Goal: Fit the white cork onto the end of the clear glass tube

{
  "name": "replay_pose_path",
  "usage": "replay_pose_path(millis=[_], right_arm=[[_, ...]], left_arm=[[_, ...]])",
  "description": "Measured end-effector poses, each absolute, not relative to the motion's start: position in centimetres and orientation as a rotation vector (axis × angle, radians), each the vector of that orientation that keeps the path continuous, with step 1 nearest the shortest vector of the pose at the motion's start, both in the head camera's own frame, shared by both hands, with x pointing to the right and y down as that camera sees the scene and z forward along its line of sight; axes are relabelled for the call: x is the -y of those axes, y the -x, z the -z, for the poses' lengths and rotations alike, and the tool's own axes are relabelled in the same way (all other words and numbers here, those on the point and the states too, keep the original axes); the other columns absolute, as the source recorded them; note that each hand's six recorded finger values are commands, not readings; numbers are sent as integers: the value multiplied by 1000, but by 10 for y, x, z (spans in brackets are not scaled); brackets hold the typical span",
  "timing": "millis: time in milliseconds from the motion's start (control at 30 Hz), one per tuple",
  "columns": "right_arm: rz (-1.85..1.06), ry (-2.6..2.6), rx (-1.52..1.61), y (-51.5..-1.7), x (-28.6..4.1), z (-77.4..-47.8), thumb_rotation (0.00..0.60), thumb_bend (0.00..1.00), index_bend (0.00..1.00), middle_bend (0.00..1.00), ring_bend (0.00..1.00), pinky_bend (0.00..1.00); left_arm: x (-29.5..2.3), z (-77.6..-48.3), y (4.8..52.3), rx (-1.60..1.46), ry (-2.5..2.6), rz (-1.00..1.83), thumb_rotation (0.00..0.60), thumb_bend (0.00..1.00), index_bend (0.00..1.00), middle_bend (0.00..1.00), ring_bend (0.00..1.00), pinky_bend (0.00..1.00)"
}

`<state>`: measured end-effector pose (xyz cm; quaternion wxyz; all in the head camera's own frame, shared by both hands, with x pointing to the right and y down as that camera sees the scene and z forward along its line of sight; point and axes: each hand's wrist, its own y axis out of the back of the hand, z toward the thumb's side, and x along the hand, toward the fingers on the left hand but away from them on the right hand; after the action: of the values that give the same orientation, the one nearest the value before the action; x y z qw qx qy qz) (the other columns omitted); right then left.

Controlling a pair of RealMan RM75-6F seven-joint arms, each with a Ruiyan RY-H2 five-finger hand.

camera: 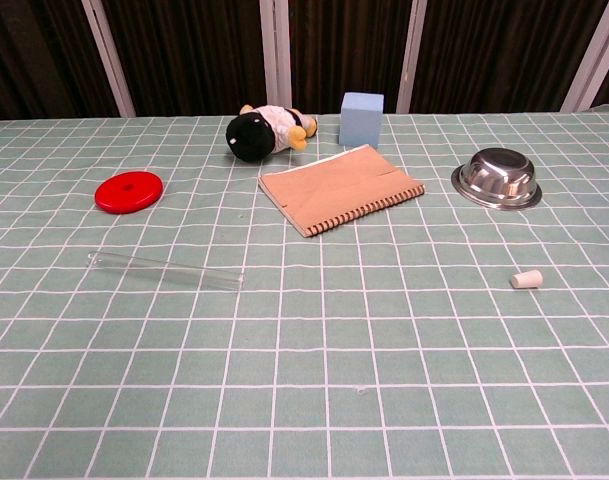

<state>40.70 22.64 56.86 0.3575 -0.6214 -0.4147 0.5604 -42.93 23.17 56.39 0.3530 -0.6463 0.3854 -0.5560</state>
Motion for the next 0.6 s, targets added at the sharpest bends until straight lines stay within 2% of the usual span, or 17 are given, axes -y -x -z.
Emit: replay_pose_path(millis=[367, 500, 600], right_arm=[[-1461, 1618, 1070, -403, -228, -572, 600, 325, 0, 0, 0, 0], [-1465, 1629, 1073, -403, -227, -574, 600, 325, 0, 0, 0, 0], [-1464, 1640, 1075, -401, -226, -576, 600, 324, 0, 0, 0, 0]], left_arm=[[-223, -577, 427, -945, 1668, 1478, 600, 153, 95, 28, 0, 0], [-205, -584, 414, -906, 1663, 1476, 600, 191, 141, 104, 0, 0], [-188, -592, 397, -871, 1667, 1464, 600, 227, 227, 169, 0, 0]])
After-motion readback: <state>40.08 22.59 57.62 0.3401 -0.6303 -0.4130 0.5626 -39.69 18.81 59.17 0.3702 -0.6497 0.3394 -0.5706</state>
